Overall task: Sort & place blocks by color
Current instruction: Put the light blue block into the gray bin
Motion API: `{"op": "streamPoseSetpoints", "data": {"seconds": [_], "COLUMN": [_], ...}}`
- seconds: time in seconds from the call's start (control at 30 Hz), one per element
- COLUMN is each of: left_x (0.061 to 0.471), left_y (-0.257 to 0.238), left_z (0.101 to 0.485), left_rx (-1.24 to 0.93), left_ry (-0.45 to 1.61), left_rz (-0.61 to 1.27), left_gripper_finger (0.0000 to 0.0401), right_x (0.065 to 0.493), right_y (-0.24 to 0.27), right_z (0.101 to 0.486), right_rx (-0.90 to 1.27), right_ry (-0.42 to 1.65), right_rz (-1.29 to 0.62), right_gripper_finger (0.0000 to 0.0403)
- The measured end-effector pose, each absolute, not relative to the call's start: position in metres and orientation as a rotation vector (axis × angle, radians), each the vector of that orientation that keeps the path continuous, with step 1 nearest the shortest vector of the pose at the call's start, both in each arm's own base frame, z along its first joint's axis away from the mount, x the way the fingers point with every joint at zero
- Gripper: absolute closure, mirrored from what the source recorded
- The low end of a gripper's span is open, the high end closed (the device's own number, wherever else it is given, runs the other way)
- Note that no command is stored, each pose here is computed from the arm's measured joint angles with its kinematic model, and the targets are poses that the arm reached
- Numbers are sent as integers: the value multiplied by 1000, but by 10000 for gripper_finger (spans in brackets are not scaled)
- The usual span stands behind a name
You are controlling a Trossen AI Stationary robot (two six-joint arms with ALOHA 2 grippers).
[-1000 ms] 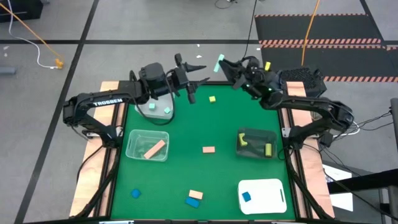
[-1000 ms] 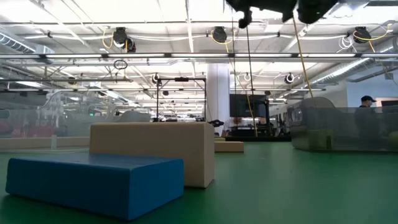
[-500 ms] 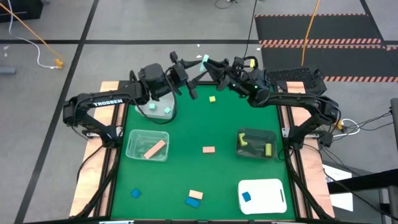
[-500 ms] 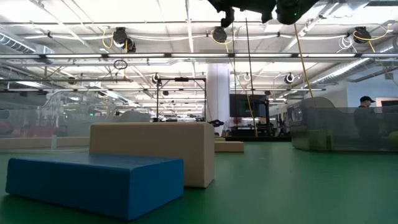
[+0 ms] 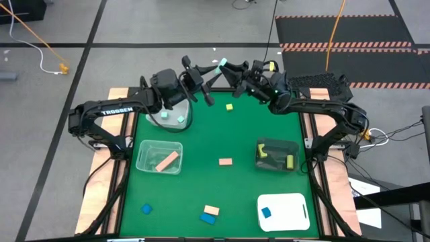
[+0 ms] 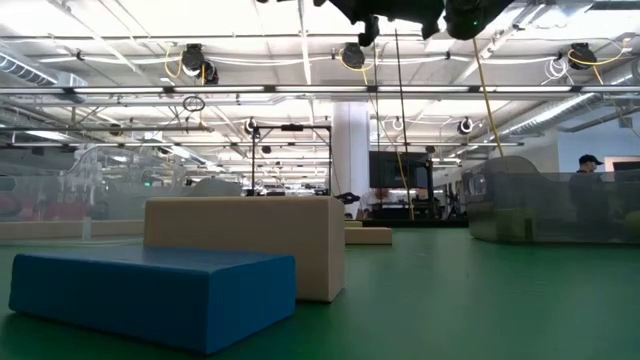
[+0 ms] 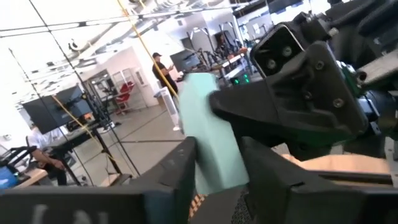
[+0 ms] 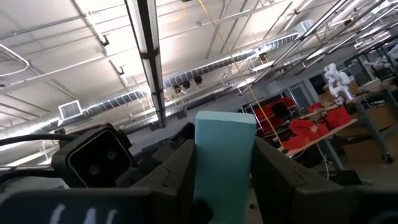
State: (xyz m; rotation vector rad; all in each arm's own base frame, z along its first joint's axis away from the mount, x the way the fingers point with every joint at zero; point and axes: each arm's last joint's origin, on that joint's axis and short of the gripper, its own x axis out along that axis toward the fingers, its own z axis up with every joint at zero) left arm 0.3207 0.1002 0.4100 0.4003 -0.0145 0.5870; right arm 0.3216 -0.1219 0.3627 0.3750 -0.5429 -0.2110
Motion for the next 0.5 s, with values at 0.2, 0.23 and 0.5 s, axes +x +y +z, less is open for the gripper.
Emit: {"op": "streamPoseSetpoints", "data": {"seconds": [0.2, 0.23, 0.5], "left_x": [319, 319, 319], "left_y": [101, 101, 102], "left_z": [411, 411, 410], "left_rx": [409, 408, 390], "left_ry": [-18, -18, 0], "left_rz": [610, 610, 646], "left_gripper_finger": [336, 336, 333], "right_x": [322, 322, 312], "right_y": [-123, -123, -128], "right_z": [362, 361, 357], "right_rx": [377, 378, 400], "right_ry": [-533, -528, -317], "right_rz": [-209, -210, -224], "right_gripper_finger": [285, 279, 212]}}
